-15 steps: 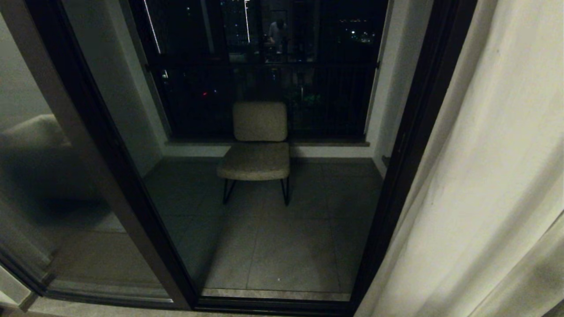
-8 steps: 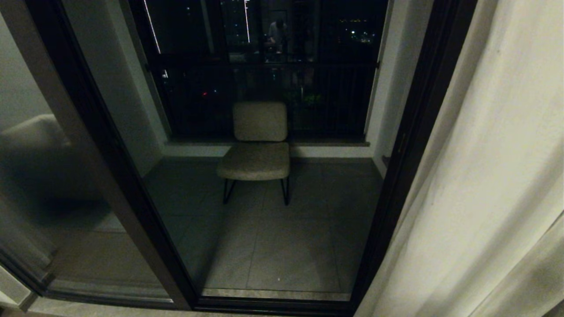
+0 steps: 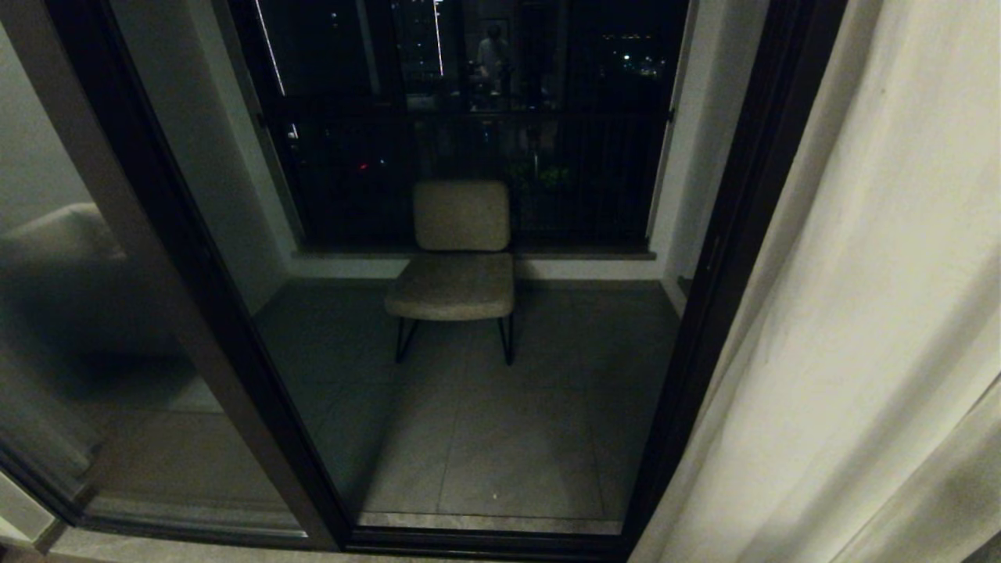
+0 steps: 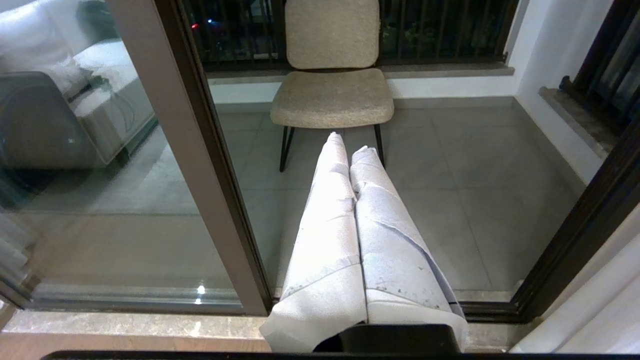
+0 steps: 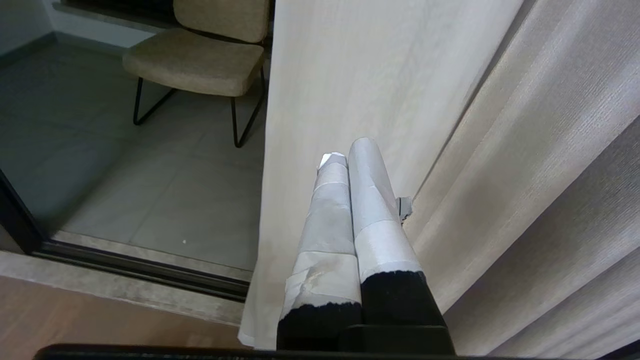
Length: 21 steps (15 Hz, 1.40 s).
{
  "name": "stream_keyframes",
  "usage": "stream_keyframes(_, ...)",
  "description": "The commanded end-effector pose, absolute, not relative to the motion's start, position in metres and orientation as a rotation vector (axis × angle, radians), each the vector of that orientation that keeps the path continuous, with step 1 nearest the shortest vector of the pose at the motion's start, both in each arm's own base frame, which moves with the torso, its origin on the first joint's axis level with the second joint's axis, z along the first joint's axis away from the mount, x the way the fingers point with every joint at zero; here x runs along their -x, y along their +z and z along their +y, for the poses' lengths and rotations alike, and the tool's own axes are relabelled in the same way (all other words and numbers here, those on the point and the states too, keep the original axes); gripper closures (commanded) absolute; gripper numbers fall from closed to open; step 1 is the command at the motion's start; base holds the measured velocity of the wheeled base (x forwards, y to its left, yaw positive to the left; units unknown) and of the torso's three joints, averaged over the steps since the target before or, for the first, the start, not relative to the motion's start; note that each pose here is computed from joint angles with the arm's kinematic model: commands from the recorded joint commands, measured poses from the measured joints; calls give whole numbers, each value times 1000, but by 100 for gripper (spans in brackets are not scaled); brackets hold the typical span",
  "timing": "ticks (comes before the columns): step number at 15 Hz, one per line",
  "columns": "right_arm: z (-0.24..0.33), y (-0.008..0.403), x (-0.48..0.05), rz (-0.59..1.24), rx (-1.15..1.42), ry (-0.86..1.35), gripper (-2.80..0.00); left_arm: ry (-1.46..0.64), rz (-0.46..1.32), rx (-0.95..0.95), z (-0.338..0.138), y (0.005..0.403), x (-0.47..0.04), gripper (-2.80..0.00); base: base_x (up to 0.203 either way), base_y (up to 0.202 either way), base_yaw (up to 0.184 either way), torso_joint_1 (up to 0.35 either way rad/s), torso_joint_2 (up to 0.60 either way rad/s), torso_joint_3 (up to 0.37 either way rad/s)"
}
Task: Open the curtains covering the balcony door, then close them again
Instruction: Close the inner curtains on both sides
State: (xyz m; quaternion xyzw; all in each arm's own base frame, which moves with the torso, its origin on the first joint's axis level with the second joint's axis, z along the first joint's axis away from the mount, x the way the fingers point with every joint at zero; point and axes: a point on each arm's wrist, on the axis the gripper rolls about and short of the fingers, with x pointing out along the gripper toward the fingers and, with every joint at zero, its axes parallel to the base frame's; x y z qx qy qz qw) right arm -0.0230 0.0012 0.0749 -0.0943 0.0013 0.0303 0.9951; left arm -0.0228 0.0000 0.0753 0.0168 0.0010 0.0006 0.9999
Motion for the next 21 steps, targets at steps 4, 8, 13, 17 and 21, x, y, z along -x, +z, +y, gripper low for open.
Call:
stream_keyframes(4,1,75,23,2,184,62,0,2,2,-34,0,75,23,0,0,0,0,0,0,0)
stream_keyframes(8,1,81,24,-31,179,63,0,2,2,-34,0,75,23,0,0,0,0,0,0,0)
stream_keyframes(13,1,128,38,-96,153,62,0,2,2,-34,0,75,23,0,0,0,0,0,0,0)
stream_keyframes(17,1,181,32,-94,156,61,0,2,2,-34,0,75,23,0,0,0,0,0,0,0)
stream_keyframes(21,1,247,-10,-97,152,61,-280,2,2,-34,0,75,23,0,0,0,0,0,0,0)
